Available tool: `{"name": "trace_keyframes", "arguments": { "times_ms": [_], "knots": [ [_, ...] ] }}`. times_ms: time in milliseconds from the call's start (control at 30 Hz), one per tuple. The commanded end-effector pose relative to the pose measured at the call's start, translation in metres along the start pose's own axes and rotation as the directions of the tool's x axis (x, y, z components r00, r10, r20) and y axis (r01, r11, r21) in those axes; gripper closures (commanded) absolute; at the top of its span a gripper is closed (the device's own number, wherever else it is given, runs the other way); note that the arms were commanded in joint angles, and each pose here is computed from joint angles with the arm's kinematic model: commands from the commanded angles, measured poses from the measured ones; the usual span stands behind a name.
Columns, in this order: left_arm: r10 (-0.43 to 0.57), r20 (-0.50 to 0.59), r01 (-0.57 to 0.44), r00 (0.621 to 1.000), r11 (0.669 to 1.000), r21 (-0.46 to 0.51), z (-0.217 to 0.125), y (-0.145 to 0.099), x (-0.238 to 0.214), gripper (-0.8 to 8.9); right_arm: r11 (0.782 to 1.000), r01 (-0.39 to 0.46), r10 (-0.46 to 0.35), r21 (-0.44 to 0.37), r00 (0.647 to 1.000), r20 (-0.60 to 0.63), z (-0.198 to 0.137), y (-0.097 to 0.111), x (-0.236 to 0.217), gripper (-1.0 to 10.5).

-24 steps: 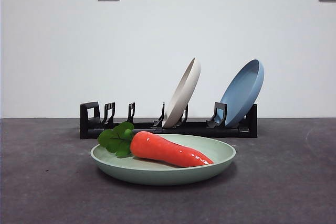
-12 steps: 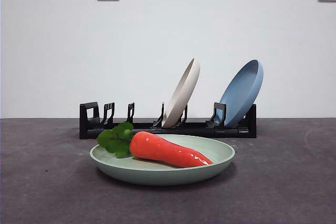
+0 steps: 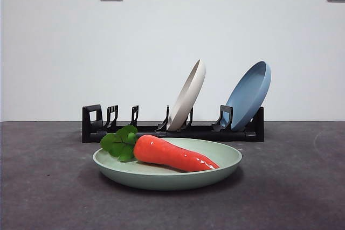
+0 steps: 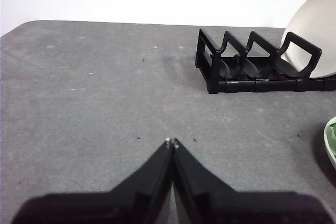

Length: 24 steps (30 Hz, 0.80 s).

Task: Take the green plate from the plate rack,put the plate on the table,take the carrot from the table,put the carrot in the plate

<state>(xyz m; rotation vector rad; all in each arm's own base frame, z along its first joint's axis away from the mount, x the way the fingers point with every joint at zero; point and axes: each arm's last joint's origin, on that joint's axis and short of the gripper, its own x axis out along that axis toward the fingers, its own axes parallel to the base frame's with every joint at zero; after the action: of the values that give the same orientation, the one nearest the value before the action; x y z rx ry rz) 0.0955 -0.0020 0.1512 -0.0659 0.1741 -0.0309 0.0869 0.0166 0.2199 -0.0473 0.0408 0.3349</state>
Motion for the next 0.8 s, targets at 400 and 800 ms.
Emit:
{"name": "trace_keyframes", "arguments": {
  "times_ms": [400, 800],
  "knots": [
    [-0.003, -0.009, 0.002, 1.0, 1.0, -0.011, -0.004, 0.0, 0.001, 8.17, 0.979, 0.136, -0.117, 0.15, 0.984, -0.131, -0.072, -0.003, 0.01, 9.5],
    [-0.003, -0.008, 0.002, 1.0, 1.0, -0.011, -0.004, 0.0, 0.001, 8.17, 0.974, 0.138, -0.116, 0.182, 0.985, -0.126, -0.071, -0.003, 0.01, 9.5]
  ]
}}
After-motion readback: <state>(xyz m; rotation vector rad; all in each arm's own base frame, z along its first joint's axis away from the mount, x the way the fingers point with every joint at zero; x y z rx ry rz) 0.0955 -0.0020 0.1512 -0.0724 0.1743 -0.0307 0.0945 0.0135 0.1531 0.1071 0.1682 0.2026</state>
